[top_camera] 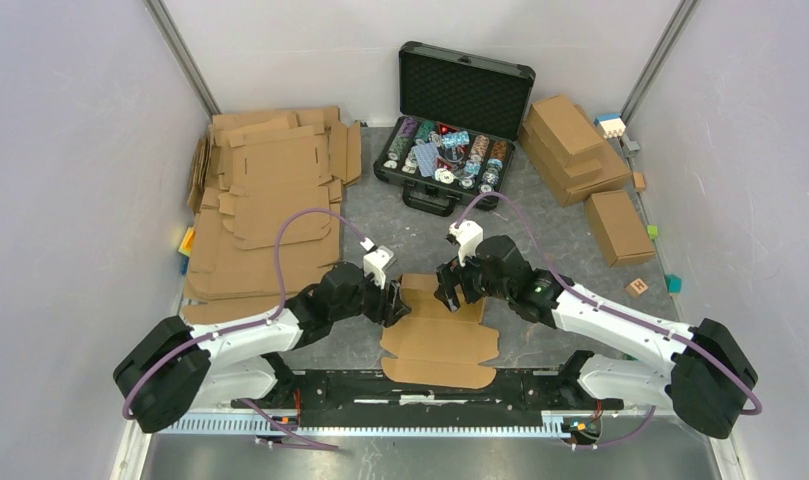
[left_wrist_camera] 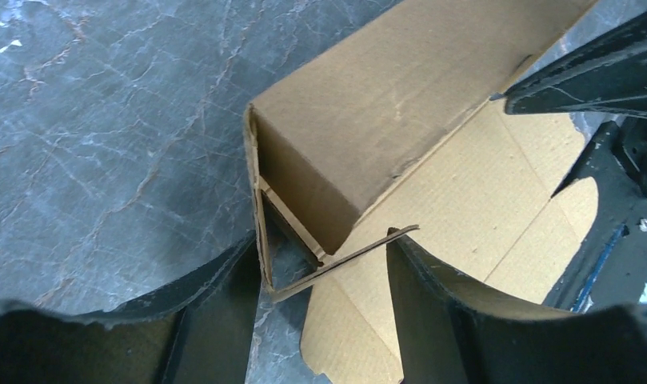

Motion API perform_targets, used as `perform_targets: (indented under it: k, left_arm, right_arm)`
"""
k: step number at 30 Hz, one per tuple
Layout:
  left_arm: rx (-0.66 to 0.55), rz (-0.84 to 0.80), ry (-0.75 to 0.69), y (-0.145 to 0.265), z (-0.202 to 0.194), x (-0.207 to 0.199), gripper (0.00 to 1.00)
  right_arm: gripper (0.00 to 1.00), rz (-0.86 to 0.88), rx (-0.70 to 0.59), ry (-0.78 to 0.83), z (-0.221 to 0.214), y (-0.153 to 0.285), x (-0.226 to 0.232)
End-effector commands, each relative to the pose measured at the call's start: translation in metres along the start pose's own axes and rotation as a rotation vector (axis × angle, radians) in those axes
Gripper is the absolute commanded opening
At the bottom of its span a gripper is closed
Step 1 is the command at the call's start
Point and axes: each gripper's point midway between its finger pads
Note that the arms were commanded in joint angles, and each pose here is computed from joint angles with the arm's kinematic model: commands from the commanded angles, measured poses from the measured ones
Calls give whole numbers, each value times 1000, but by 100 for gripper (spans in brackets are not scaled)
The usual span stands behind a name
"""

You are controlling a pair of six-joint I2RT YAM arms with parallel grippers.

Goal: Fold the paper box

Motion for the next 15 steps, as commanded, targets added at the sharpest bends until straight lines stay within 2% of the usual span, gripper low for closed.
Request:
perform_targets:
  k: [1,11,15]
  left_arm:
    - [-36,-167,-3,1,22,-42,66]
    - [39,-228,14,3,11,-54,71]
    - [54,-248,15,3,9,-57,79]
  right_arm:
    - [85,20,7,-24,-5,-3,4]
    - [84,10,6,-27,-7,-3,3]
    - [83,4,11,-29,-9,-2,2]
Point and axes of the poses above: each gripper's point midway between its finger pads, its own y axis back along the fingers, its own x axis along the line the jaws close on, z = x × y, and after that the axes turned 14 degrees about y, right-handed
